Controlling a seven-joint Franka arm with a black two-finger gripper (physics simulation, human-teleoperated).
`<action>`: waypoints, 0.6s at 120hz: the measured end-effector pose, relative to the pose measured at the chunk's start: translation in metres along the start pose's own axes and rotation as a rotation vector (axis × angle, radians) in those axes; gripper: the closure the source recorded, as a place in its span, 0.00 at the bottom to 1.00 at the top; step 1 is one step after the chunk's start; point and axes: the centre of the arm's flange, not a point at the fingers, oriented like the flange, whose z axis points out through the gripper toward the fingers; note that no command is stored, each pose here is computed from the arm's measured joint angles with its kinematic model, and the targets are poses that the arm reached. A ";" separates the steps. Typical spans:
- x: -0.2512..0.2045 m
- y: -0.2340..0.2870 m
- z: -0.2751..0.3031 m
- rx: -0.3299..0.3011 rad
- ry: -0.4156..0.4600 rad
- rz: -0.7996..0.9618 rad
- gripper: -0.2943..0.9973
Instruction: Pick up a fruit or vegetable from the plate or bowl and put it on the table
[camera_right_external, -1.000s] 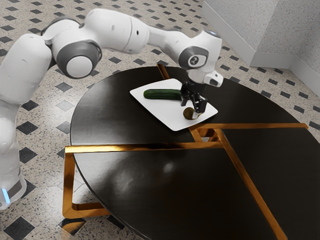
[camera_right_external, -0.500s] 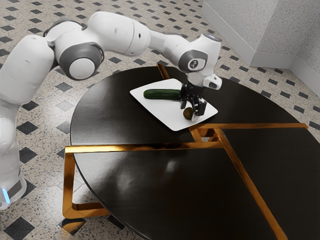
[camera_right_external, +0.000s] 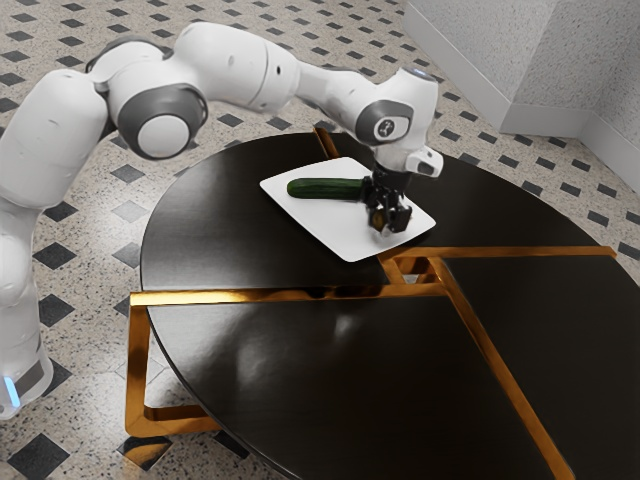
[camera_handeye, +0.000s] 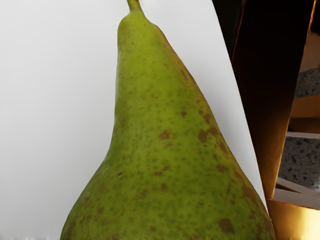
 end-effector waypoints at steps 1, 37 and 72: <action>0.000 0.000 -0.002 0.000 0.003 0.000 0.57; -0.015 0.113 -0.035 -0.033 0.085 0.160 0.57; -0.023 0.191 -0.032 -0.061 0.136 0.264 0.57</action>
